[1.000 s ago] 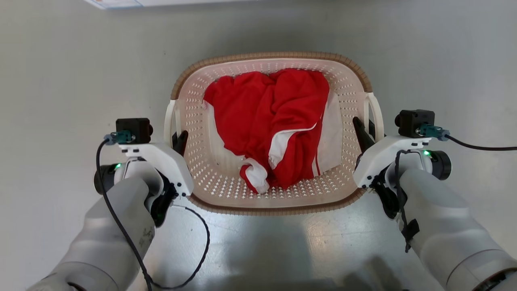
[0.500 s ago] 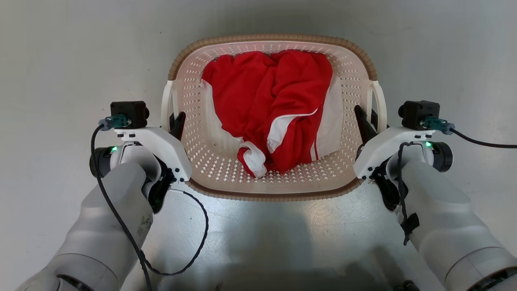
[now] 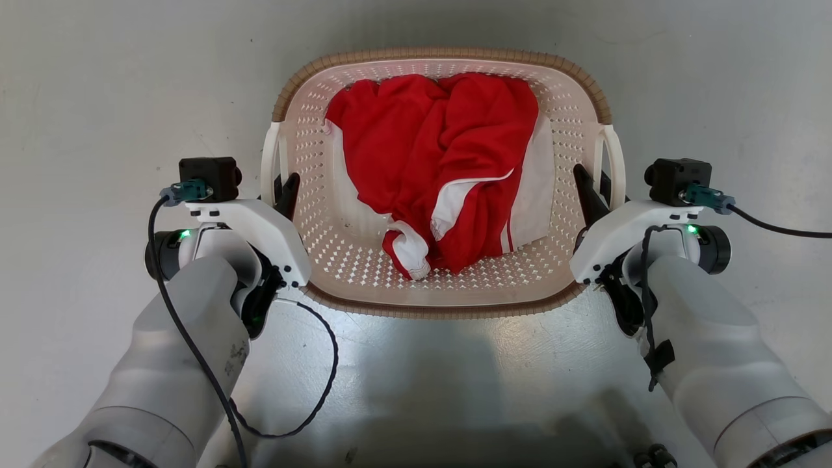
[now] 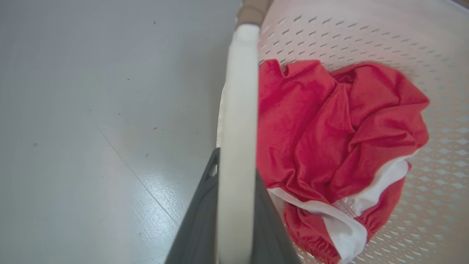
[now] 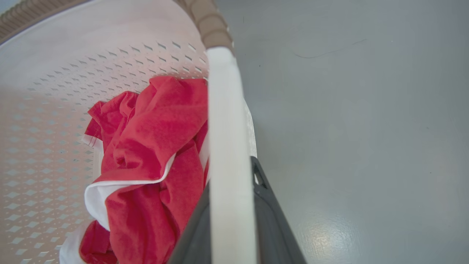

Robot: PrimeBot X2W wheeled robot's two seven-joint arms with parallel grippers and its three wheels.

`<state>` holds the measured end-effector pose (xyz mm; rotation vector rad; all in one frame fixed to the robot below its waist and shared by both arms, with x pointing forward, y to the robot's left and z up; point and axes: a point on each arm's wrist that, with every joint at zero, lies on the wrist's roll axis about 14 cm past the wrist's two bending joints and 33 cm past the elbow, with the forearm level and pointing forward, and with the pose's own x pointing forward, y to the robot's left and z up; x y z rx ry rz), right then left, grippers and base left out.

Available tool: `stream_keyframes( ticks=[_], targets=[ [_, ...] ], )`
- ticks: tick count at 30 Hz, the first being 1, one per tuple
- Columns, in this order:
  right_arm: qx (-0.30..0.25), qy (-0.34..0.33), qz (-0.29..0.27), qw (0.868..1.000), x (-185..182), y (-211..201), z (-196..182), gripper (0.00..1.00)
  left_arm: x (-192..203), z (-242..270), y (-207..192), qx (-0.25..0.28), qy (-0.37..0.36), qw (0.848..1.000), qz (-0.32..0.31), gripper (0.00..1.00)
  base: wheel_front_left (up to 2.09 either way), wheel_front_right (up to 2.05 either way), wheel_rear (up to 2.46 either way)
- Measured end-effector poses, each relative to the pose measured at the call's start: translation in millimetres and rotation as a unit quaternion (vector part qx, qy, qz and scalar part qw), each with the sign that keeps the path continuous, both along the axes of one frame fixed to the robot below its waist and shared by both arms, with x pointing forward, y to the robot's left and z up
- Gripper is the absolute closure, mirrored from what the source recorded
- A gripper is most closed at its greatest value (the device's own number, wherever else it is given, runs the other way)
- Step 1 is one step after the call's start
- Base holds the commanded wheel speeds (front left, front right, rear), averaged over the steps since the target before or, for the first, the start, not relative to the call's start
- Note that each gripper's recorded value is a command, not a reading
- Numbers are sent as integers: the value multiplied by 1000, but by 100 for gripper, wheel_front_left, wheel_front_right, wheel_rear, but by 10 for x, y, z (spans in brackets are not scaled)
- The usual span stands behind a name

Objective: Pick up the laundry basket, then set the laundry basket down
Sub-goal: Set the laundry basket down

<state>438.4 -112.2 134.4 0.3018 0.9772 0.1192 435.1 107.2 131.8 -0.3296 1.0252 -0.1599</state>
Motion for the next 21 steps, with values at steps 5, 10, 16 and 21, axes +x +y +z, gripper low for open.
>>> stream_keyframes(
  ticks=[5, 10, 16, 21],
  targets=[
    [-2, 2, -4, 1000, -7, -15, -17, 74, 2, -7, -8, 0, 0, 1000, 2, 59, 0, 0, 0],
    [-3, 2, -5, 1000, -2, -28, -8, 0, 21, 17, -18, -2, -6, 1000, 4, 0, 0, 0, 0],
    [-1, -5, -5, 1000, 30, -19, 47, 0, 47, 61, -21, -1, -11, 1000, 4, 0, 0, 0, 0],
    [0, -13, -7, 1000, 66, -23, 125, 0, 83, 124, -31, -2, -18, 1000, 2, 0, 0, 0, 0]
  ],
)
